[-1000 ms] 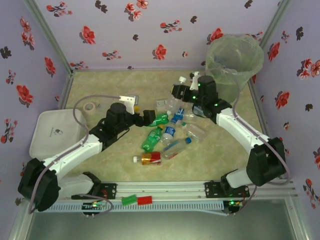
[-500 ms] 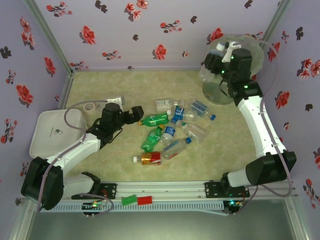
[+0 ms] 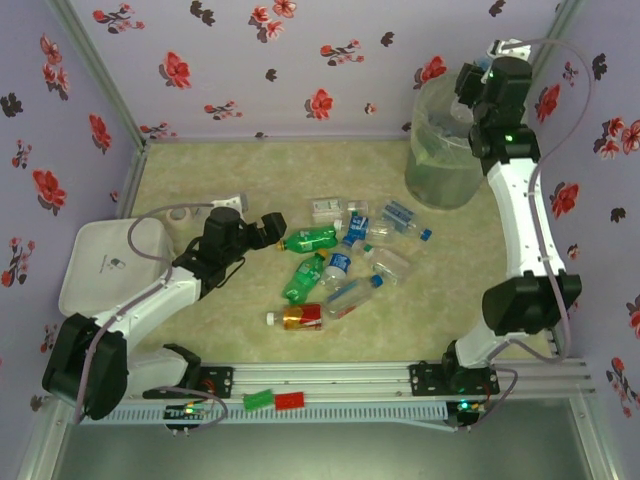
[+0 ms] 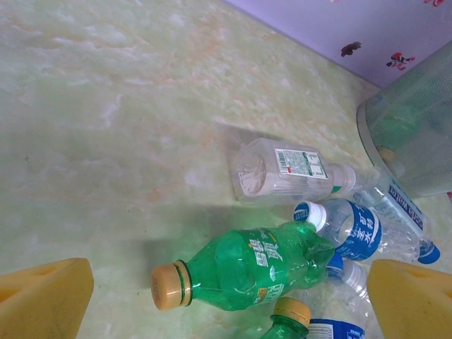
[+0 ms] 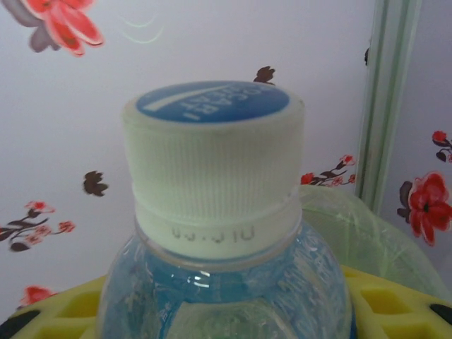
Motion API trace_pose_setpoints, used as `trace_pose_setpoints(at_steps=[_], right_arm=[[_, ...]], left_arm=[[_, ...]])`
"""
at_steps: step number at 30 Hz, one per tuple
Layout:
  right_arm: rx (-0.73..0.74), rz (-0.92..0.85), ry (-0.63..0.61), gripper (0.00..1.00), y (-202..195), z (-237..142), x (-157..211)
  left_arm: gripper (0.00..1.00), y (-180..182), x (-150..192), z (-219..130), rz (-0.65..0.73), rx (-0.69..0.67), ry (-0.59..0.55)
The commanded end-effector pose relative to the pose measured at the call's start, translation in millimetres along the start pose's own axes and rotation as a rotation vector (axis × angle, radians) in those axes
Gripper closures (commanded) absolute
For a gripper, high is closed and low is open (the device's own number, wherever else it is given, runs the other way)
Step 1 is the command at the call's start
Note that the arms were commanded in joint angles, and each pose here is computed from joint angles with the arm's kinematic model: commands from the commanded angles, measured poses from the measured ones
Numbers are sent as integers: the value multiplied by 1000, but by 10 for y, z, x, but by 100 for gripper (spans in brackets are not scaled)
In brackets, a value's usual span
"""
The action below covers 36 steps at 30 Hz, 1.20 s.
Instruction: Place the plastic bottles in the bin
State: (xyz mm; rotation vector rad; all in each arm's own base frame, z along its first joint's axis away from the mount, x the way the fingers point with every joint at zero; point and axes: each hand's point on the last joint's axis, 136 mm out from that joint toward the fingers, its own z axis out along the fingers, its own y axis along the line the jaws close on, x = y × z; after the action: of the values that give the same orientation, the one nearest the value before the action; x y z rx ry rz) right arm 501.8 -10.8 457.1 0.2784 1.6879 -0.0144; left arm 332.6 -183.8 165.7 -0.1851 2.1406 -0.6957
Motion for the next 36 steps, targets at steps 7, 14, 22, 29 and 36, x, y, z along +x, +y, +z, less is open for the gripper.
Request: trace_pose_setpoints(at_steps=[7,14,22,29,36], right_arm=[[98,-38,130,54,-264,458,426],[119,-23,249,43,-365,723,805],[129,-28,248,0,-374,560,545],[47,11,245,0,-262,148,385],[-82,66,307,0,50,-377,758]], left_arm=[[0,101,52,-5,-42,-27,8],[0,106,69,-60,-39,-23,11],[0,97,73,-103,-48,-12,7],[0,-24,49,-33,-54,35,20],[0,-132,55,84,-53,71,53]])
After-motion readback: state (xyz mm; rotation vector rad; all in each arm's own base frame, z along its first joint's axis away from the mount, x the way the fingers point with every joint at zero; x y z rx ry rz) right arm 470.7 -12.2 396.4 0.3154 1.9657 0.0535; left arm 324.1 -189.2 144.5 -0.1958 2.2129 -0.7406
